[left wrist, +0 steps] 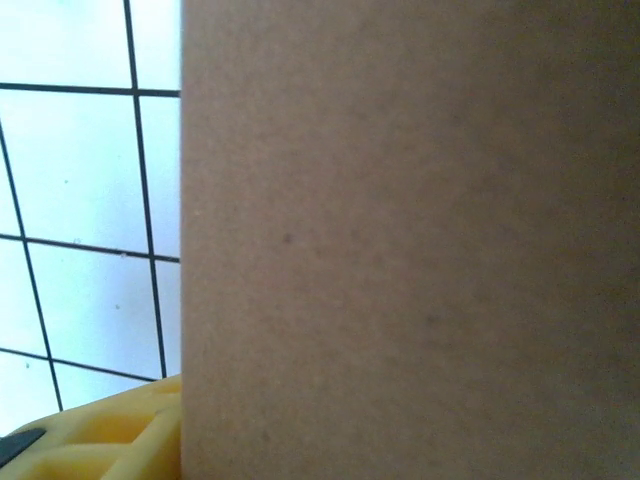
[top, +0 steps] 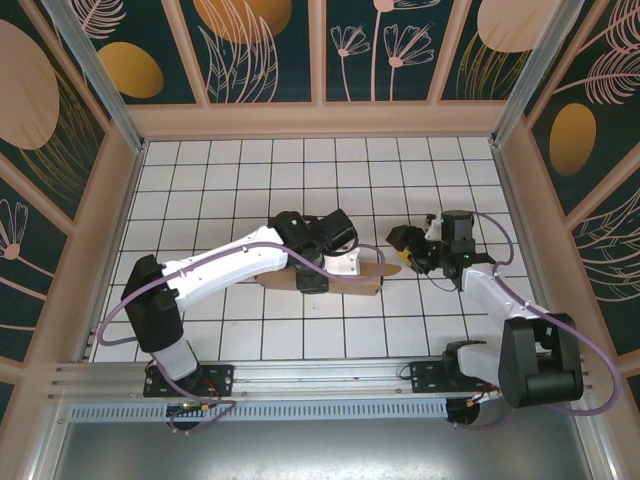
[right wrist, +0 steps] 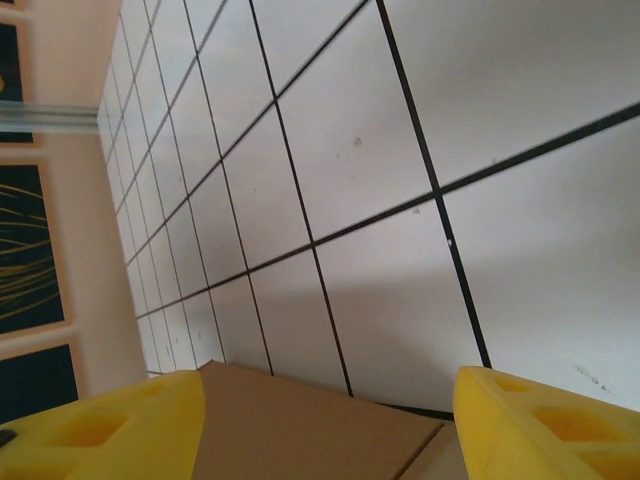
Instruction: Fold the paper box
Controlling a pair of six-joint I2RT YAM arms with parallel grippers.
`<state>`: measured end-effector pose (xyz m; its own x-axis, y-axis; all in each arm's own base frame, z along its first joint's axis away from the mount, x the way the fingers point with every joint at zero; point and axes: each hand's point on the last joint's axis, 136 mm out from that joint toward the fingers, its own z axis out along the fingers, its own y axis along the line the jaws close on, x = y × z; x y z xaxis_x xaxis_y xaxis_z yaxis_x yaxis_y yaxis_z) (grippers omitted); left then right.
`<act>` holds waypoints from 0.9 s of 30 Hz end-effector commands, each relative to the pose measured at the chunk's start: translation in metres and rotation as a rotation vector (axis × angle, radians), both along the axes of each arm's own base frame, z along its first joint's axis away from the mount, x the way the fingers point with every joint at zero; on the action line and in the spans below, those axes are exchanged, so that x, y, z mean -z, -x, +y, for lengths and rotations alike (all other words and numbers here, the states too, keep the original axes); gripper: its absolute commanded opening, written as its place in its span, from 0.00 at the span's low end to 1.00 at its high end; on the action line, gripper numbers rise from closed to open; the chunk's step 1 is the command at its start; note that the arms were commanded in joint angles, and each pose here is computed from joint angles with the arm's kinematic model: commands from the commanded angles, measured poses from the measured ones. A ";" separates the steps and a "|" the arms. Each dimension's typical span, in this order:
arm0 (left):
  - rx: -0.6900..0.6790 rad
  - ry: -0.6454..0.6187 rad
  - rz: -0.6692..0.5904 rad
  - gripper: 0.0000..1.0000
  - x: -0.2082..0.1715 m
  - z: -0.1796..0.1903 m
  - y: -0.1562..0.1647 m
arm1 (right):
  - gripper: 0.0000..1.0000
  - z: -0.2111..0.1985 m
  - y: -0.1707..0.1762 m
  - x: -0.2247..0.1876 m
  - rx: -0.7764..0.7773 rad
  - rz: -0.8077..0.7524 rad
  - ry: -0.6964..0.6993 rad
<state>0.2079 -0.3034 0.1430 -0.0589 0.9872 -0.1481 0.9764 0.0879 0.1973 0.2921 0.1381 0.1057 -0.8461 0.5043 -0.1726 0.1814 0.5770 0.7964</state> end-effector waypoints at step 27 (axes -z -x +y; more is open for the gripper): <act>-0.071 -0.022 0.120 0.68 0.078 -0.011 -0.022 | 0.49 -0.003 0.007 -0.128 -0.063 -0.373 0.210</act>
<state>0.2389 -0.3304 0.1055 -0.1372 0.9660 -0.2193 0.9776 0.1677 0.1270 0.3043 0.1200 0.2423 -0.6784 0.4603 -0.5726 -0.0854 0.7247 0.6837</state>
